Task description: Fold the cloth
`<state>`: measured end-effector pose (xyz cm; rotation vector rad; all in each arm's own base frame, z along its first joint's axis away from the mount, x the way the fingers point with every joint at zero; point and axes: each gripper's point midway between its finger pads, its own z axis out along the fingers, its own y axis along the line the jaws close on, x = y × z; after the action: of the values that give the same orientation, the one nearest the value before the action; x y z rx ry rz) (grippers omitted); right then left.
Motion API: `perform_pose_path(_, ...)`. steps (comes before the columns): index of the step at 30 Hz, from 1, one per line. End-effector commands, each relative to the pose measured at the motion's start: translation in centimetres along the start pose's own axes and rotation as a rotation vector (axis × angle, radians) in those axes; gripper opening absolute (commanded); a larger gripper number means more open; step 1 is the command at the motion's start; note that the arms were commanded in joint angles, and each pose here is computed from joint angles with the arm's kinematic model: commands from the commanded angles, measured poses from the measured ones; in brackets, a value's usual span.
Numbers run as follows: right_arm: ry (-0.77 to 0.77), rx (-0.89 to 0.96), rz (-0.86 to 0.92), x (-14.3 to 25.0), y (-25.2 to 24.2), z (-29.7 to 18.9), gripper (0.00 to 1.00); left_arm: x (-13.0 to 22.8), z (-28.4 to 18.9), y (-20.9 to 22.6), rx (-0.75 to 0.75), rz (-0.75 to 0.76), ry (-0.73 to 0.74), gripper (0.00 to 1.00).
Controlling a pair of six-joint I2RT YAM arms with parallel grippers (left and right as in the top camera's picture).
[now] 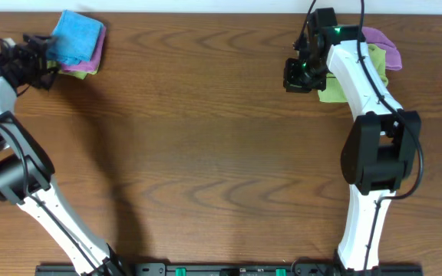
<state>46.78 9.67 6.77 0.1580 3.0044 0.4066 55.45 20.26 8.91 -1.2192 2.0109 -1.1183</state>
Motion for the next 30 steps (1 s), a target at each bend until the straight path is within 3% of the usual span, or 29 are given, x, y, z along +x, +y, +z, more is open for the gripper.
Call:
perform_pose_path(1, -0.035, 0.0, -0.021, -0.5, 0.0, -1.7, 0.01, -0.1, -3.8, -3.1, -0.019, 0.141, -0.047, 0.95)
perform_pose_path(2, -0.04, -0.001, -0.026, -0.5, -0.1, -2.1, 0.02, 0.3, -4.5, -3.1, -0.047, 0.159, -0.048, 0.95)
perform_pose_path(3, -0.045, 0.0, -0.03, -0.5, -0.2, -2.6, 0.11, 0.6, -5.3, -3.1, -0.085, 0.181, -0.053, 0.95)
perform_pose_path(5, -0.067, -0.001, -0.049, -0.5, -0.4, -4.2, 0.42, 1.4, -7.0, -3.3, -0.161, 0.237, -0.067, 0.96)
perform_pose_path(8, -0.127, 0.003, -0.088, -0.5, -0.6, -7.9, 0.79, 3.6, -9.7, -4.8, -0.25, 0.357, -0.062, 0.95)
perform_pose_path(11, -0.201, 0.033, -0.098, -0.3, -1.0, -11.6, 0.99, 6.0, -12.5, -6.2, -0.356, 0.463, -0.064, 0.95)
perform_pose_path(16, -0.328, 0.071, -0.16, 2.0, -0.5, -19.2, 0.99, 11.9, -17.1, -9.3, -0.506, 0.598, -0.072, 0.95)
perform_pose_path(23, -0.425, 0.072, -0.246, 8.7, 0.5, -27.3, 0.99, 23.6, -22.2, -14.8, -0.489, 0.888, -0.018, 0.95)
perform_pose_path(27, -0.539, 0.057, -0.274, 13.9, 1.2, -32.3, 0.98, 31.0, -27.2, -17.3, -0.388, 1.059, -0.059, 0.95)
perform_pose_path(30, -0.617, 0.029, -0.322, 17.7, 1.9, -34.4, 0.99, 35.0, -30.3, -16.8, -0.302, 1.1, -0.081, 0.95)
